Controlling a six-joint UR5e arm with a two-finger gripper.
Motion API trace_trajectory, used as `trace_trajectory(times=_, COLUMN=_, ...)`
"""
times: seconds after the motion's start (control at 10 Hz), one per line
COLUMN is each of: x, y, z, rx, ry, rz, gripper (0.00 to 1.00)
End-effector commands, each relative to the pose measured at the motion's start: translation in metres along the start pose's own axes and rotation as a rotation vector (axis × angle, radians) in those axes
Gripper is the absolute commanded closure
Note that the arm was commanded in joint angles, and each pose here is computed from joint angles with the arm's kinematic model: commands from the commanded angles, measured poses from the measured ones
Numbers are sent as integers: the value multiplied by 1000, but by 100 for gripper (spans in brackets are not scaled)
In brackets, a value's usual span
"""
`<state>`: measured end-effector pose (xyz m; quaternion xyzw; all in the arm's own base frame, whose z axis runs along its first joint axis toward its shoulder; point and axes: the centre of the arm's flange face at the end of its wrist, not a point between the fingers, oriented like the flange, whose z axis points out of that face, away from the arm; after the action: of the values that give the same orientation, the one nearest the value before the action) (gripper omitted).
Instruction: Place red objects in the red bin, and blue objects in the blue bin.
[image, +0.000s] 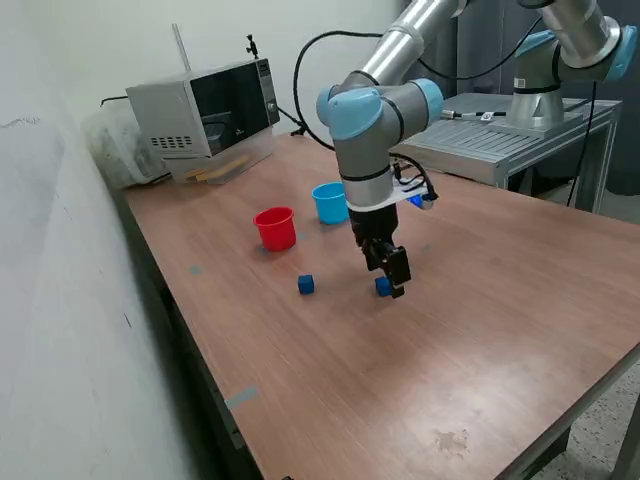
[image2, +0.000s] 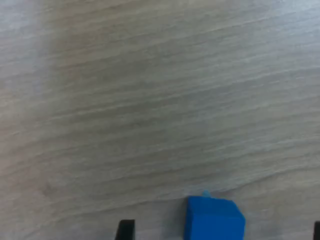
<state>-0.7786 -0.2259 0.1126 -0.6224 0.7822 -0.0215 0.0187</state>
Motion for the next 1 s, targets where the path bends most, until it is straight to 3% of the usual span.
trace_trajectory(times=0.0, x=-1, y=2, z=4, rx=2, ry=0, rz=-10, gripper=0)
trace_trajectory(times=0.2, x=-1, y=2, z=4, rx=1, ry=-3, rz=-13, gripper=0)
trace_trajectory(times=0.3, x=-1, y=2, z=5, rx=3, ry=-4, rz=-11, gripper=100)
trace_trajectory(times=0.9, x=-1, y=7, z=-3, rx=-20, ry=-14, rz=-19, gripper=100)
